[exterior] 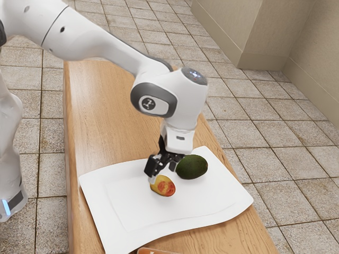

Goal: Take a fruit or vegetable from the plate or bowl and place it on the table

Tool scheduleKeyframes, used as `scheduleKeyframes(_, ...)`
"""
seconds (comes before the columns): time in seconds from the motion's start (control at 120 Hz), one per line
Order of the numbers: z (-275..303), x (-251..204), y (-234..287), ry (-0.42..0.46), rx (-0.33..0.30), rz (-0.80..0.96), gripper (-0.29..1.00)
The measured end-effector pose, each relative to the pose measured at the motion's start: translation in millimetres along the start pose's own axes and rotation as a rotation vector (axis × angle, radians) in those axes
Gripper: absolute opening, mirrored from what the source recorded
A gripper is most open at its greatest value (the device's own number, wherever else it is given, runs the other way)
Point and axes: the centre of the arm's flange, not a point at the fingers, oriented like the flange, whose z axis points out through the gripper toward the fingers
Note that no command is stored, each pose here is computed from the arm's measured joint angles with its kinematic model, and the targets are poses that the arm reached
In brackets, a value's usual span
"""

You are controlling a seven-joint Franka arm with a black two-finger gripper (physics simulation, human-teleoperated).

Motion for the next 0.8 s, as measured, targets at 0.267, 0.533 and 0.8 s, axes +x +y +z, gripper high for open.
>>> scheduleKeyframes(0.267,15.4,-2.2,-2.0,0.011,0.009,0.016,0.7)
scheduleKeyframes(0.533,27.5,-2.3,-3.0,0.021,0.011,0.029,0.7)
scheduleKeyframes(0.8,50.6,-2.4,-6.3,0.019,0.001,0.033,0.7)
